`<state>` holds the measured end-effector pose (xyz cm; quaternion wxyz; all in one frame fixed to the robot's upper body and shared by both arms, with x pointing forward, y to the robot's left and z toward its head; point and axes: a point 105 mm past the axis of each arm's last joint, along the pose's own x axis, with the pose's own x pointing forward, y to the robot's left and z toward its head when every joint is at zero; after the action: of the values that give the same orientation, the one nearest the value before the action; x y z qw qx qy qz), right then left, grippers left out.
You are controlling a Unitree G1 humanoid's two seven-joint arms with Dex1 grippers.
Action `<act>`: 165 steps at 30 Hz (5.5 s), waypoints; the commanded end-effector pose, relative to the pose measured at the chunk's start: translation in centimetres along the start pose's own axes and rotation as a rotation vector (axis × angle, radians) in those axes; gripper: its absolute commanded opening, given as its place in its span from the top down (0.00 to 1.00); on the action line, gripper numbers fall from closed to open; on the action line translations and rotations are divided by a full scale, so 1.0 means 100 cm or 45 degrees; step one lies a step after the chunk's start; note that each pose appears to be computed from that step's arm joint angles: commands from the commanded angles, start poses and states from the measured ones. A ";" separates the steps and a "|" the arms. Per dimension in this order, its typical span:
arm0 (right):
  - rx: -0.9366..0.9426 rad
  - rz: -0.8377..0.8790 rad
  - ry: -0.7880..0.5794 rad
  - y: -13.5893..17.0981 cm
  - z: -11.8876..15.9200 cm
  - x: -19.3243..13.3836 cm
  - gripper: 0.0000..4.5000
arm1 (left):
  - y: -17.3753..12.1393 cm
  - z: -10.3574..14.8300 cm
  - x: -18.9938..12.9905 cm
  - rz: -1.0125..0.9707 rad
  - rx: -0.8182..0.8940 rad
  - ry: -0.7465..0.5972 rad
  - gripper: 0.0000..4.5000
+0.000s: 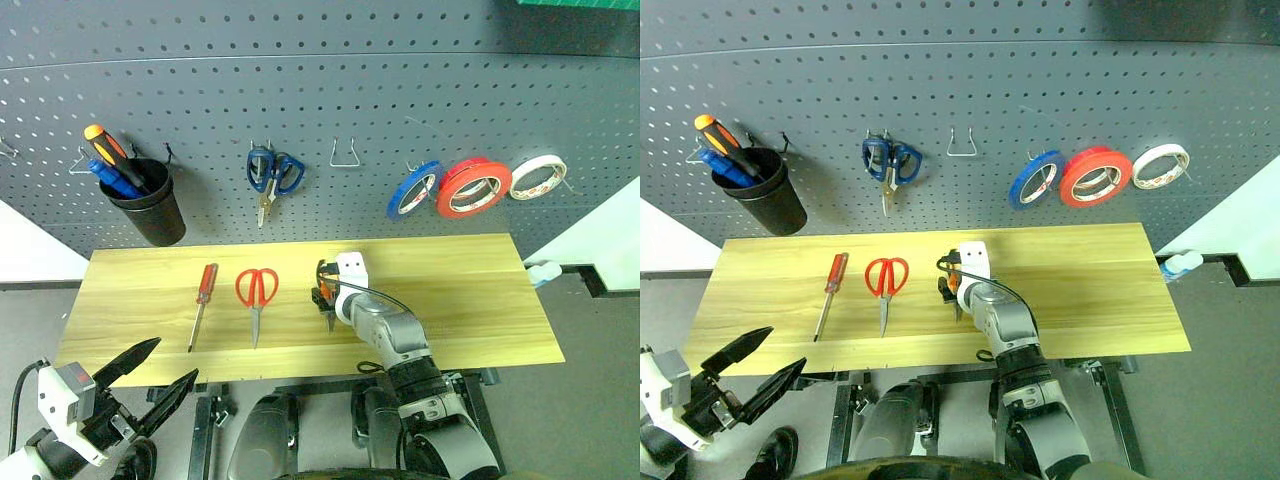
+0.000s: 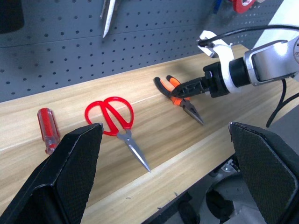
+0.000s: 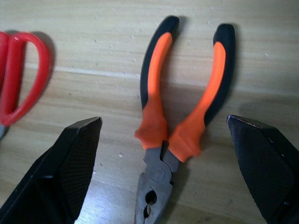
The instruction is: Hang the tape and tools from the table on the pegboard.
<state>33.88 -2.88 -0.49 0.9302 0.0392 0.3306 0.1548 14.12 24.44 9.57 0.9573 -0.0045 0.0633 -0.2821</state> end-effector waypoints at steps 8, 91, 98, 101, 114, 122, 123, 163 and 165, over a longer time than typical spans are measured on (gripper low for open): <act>0.024 -0.018 0.013 0.016 0.003 0.006 0.01 | -0.005 0.007 0.001 -0.026 0.035 0.006 0.00; -0.021 0.331 -0.230 -0.028 0.019 -0.029 0.55 | -0.004 0.024 0.038 -0.099 0.021 -0.067 0.00; -0.023 0.399 -0.298 -0.039 0.010 -0.057 0.55 | 0.005 0.023 0.051 -0.152 0.015 -0.099 0.00; -0.032 0.421 -0.377 -0.043 0.015 -0.065 0.55 | 0.009 0.024 0.055 -0.179 0.006 -0.114 0.00; 0.010 0.549 -0.720 -0.052 0.041 -0.097 0.55 | 0.014 0.024 0.077 -0.300 -0.020 -0.146 0.00; -0.108 0.589 -0.863 -0.046 0.062 -0.105 0.55 | 0.020 0.022 0.087 -0.338 -0.045 -0.153 0.00; -0.117 0.591 -0.878 -0.045 0.066 -0.105 0.55 | 0.021 0.022 0.088 -0.335 -0.042 -0.159 0.00; -0.189 0.607 -1.446 0.025 0.221 -0.099 0.55 | 0.024 0.023 0.100 -0.303 -0.006 -0.194 0.00; -0.185 0.613 -1.452 0.029 0.221 -0.098 0.55 | 0.023 0.023 0.099 -0.304 -0.009 -0.191 0.00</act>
<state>40.16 -3.12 20.57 0.9124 0.1293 -0.2026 0.3315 23.93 21.14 9.38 0.9207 -0.0493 0.0121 -0.3869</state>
